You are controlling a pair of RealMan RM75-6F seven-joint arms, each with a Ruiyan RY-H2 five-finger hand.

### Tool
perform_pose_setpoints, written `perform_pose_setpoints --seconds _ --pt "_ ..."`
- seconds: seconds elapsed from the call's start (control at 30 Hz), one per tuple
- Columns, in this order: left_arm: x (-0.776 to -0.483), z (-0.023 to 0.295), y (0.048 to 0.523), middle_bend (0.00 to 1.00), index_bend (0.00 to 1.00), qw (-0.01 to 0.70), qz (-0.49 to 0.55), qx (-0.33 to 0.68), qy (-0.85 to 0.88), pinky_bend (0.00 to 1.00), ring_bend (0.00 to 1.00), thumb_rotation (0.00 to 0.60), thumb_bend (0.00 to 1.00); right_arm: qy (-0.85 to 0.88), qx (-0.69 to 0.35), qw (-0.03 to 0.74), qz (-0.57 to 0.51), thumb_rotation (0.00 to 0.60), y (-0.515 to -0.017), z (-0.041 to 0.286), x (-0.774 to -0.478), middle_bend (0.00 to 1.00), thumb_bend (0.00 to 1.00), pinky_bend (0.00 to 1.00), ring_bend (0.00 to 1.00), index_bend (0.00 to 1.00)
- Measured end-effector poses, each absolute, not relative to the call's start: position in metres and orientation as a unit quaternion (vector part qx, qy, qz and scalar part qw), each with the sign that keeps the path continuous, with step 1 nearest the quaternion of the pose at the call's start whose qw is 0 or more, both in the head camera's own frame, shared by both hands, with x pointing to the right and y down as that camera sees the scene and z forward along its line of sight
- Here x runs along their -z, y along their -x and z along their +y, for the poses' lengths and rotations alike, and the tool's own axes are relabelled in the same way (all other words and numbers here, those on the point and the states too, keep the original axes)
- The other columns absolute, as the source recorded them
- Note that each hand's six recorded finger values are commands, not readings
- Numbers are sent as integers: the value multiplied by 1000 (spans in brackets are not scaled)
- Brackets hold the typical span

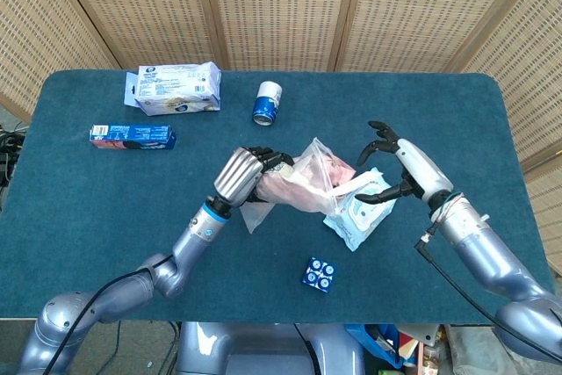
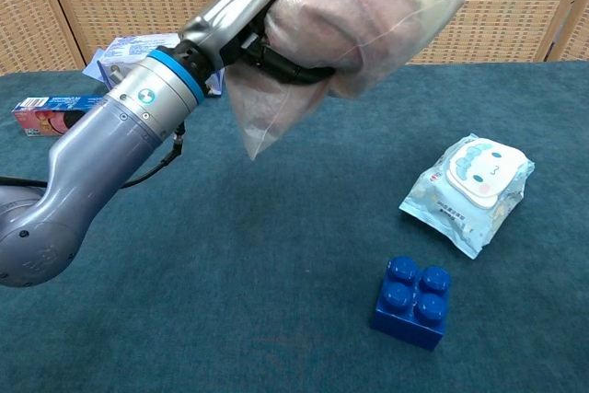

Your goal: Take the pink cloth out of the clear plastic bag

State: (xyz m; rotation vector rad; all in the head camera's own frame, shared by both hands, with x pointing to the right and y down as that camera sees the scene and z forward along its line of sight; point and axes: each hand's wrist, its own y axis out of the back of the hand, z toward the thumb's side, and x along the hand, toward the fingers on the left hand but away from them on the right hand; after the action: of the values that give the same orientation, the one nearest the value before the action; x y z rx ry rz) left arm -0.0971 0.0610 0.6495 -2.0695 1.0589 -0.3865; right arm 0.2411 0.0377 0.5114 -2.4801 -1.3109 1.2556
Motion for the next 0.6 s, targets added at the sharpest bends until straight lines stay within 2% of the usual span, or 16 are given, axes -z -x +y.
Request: perform_pose_setpoints --seconds 0.6 --pt "-647 62 85 629 633 367 424 144 815 658 556 600 297 811 -399 4 -427 600 -199 38 -528 9 41 0 0 464"
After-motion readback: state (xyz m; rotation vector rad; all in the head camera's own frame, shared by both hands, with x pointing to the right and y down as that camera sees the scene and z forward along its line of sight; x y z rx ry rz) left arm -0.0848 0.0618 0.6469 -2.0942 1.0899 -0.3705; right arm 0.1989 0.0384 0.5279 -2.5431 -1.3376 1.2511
